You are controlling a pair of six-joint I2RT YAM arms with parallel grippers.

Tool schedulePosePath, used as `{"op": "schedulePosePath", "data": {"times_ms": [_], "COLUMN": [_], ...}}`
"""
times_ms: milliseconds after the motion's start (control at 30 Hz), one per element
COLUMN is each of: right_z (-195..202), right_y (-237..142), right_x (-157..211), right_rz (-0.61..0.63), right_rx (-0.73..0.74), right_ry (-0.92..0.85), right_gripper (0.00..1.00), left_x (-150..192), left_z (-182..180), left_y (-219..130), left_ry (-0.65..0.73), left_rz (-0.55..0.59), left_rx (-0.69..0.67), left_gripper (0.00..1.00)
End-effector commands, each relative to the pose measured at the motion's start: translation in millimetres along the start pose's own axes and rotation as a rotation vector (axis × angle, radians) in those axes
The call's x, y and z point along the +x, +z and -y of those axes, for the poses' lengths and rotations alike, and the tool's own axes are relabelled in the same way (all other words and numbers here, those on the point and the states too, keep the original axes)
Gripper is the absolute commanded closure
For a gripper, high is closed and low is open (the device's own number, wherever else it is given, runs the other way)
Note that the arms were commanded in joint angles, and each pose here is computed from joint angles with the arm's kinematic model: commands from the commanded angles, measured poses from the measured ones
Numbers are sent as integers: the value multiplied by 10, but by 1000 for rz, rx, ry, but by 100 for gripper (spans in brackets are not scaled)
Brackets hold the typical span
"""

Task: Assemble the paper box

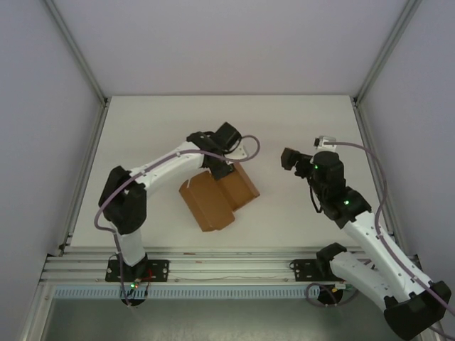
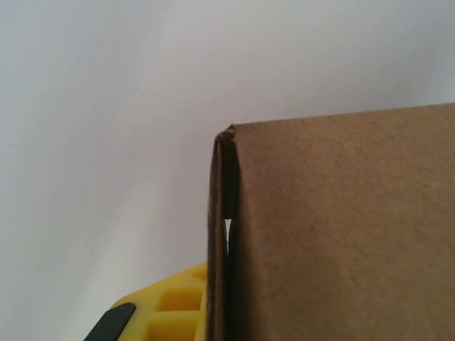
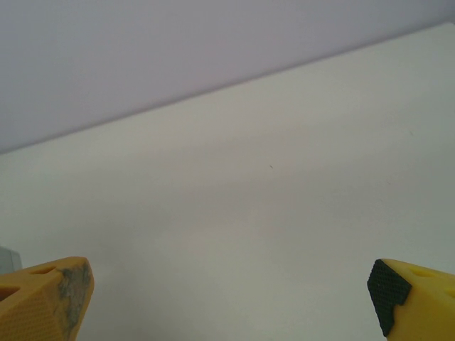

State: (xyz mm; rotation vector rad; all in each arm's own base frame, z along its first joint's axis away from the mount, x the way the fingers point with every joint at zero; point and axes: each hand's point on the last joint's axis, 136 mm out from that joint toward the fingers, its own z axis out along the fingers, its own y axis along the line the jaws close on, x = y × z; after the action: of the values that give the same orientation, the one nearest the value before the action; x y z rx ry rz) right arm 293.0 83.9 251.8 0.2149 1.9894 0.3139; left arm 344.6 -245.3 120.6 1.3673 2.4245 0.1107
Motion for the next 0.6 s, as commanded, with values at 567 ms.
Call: {"op": "schedulePosePath", "data": {"times_ms": [567], "right_z": [179], "right_y": [214], "right_x": [499], "right_rz": [-212], "right_rx": [4], "right_ry": [64], "right_gripper": [0], "left_x": [-83], "left_z": [113], "left_y": [1045], "left_ry": [278], "left_rz": [-305], "left_rx": [-248], "left_gripper": [100]}}
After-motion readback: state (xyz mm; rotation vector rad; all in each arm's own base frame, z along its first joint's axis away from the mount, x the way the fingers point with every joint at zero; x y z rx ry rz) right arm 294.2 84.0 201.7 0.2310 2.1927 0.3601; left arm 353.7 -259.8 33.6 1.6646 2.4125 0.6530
